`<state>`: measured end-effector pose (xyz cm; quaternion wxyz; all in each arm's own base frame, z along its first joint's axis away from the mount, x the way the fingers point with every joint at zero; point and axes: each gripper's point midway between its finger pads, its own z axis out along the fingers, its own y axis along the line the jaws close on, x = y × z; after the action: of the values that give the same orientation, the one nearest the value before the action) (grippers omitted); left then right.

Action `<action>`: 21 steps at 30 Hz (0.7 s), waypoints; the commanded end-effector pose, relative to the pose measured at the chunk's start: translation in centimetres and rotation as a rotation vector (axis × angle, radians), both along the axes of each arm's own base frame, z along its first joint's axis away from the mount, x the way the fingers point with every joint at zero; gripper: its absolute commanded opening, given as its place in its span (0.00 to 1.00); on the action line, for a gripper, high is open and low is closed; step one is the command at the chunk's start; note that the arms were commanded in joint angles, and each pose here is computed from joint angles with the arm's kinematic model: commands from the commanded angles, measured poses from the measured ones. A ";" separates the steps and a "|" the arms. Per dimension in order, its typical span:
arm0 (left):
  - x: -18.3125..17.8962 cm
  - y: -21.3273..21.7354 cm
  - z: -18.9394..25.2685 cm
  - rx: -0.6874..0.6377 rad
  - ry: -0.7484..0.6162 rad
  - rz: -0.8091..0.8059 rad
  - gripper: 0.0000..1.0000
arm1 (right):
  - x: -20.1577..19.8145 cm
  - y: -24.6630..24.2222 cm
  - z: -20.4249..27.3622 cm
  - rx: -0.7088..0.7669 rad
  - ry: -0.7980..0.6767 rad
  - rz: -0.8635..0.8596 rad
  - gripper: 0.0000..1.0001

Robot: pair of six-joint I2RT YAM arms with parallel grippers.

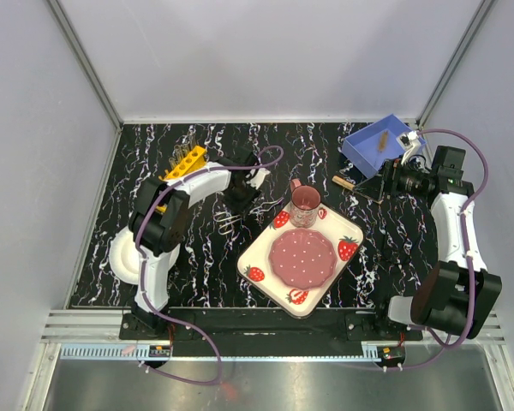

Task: Organize the chemistry lab equipment

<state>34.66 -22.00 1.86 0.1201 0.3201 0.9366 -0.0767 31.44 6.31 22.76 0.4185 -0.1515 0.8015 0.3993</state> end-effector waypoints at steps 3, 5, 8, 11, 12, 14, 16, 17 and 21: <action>0.8 0.5 0.2 0.040 -0.037 0.025 0.43 | 0.3 0.0 0.3 -0.007 -0.024 0.014 0.87; 0.6 0.8 0.0 0.045 -0.037 0.068 0.35 | 0.3 0.0 0.2 -0.007 -0.023 0.014 0.87; -0.2 1.4 -0.4 0.049 -0.030 0.153 0.25 | 0.3 0.0 0.2 -0.007 -0.021 0.013 0.87; -1.1 2.1 -0.9 0.057 -0.020 0.247 0.21 | 0.3 0.0 0.2 -0.007 -0.023 0.016 0.88; -1.5 2.4 -1.2 0.066 -0.015 0.269 0.21 | 0.3 0.0 0.2 -0.006 -0.021 0.014 0.87; -2.0 2.7 -1.2 0.064 -0.004 0.331 0.21 | 0.2 0.0 0.3 -0.008 -0.024 0.015 0.87; -2.1 2.9 -1.2 0.063 -0.005 0.374 0.21 | 0.2 0.0 0.3 -0.008 -0.027 0.015 0.87; -2.1 3.1 -1.0 0.063 -0.009 0.391 0.21 | 0.2 0.1 0.3 -0.008 -0.025 0.017 0.87; -1.7 3.9 -0.1 0.066 -0.043 0.451 0.21 | 0.2 0.0 0.4 -0.009 -0.030 0.015 0.87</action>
<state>33.50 -20.30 1.69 0.1457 0.1645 0.9745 -0.0446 31.53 6.28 22.45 0.4145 -0.1496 0.8031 0.4011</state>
